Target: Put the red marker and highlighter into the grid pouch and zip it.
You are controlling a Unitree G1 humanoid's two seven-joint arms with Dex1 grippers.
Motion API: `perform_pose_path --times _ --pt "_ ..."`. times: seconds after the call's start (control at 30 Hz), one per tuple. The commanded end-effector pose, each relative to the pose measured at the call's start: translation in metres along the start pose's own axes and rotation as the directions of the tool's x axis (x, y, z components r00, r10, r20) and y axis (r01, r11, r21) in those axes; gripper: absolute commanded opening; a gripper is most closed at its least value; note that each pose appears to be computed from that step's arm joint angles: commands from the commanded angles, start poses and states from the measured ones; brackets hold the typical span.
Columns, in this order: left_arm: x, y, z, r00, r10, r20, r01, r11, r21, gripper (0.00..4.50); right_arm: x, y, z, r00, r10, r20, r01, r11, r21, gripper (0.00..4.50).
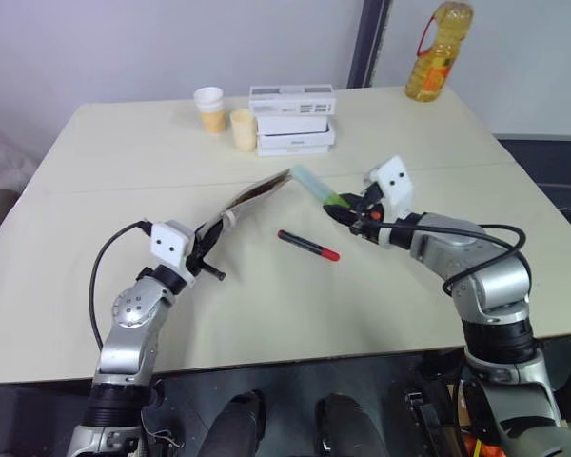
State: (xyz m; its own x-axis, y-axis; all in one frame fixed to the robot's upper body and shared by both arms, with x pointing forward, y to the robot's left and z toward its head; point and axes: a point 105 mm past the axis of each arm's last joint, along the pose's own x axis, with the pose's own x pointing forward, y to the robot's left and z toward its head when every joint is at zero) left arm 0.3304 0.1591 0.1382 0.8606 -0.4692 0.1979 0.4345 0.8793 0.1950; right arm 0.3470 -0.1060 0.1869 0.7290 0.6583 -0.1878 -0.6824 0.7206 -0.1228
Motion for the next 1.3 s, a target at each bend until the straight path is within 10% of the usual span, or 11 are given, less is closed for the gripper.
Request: perform_pose_path --times 0.03,1.3 --pt "0.005 -0.004 0.019 0.998 -0.025 0.063 0.023 0.999 0.027 0.00 0.000 0.009 0.011 1.000 0.020 0.017 -0.019 0.999 -0.049 0.90" --pt "0.002 -0.015 0.017 0.997 -0.062 0.042 0.060 0.997 0.051 0.00 0.004 0.011 0.005 0.999 0.014 -0.048 -0.019 0.994 -0.107 0.90"
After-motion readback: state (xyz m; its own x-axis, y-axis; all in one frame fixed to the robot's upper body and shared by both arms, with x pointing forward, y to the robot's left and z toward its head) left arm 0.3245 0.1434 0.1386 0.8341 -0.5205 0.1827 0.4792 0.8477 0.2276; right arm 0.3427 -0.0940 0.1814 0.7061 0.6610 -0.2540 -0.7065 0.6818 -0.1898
